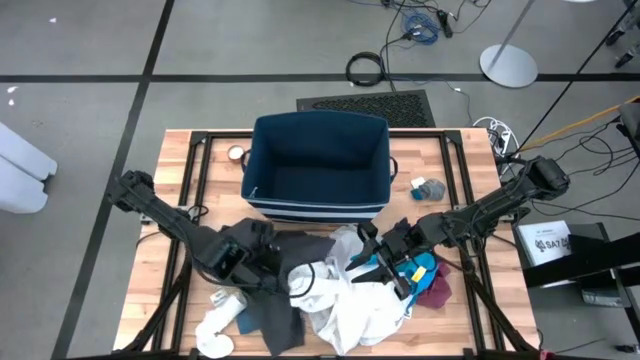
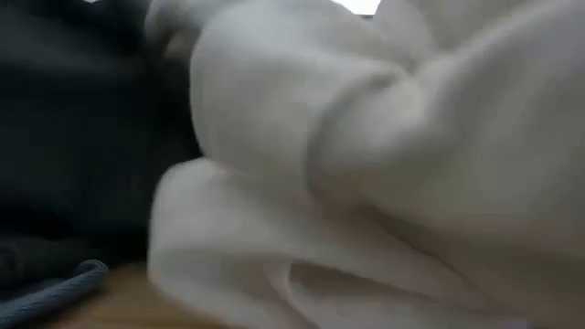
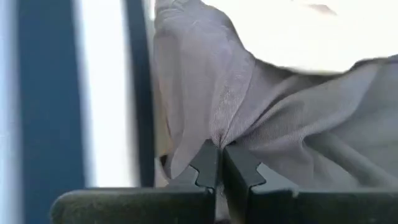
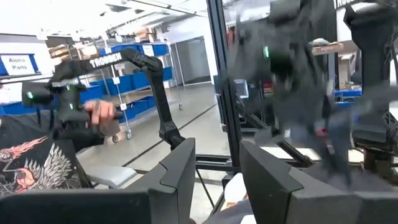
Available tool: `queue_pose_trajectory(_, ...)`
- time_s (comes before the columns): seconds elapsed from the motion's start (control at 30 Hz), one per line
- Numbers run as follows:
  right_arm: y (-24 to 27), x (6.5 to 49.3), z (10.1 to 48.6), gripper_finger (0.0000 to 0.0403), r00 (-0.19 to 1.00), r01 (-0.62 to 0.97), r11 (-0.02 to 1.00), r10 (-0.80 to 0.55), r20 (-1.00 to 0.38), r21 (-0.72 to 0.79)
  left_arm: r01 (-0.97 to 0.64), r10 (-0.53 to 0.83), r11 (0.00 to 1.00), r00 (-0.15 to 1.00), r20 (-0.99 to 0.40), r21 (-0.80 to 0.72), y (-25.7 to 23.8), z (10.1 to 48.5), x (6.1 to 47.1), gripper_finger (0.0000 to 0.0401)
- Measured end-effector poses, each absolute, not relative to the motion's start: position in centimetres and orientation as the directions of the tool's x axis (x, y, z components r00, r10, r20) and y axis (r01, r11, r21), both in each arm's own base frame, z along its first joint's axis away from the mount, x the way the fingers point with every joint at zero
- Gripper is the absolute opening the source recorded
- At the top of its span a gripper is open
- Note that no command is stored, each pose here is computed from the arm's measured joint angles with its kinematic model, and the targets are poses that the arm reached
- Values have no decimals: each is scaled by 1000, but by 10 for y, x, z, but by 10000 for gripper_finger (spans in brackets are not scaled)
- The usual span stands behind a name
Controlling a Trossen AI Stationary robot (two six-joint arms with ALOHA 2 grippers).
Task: Sort clothes
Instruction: Put the gray short into the white and blue laundry organizer
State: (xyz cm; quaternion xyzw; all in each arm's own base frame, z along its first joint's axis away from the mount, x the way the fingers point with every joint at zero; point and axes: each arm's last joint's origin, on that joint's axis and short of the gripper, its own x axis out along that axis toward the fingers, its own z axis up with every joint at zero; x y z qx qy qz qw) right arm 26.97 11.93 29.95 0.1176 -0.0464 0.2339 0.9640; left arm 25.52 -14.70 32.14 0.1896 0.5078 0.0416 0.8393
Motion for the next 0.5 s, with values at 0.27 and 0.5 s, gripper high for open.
queue_pose_trajectory(0.27,119,270,297,116,890,-456,867,442,115,201,29,308,907,634,-709,420,-137,405,247,12)
queue_pose_trajectory(0.5,120,270,295,116,891,-455,871,443,102,186,-64,289,923,766,-574,379,-128,464,235,11)
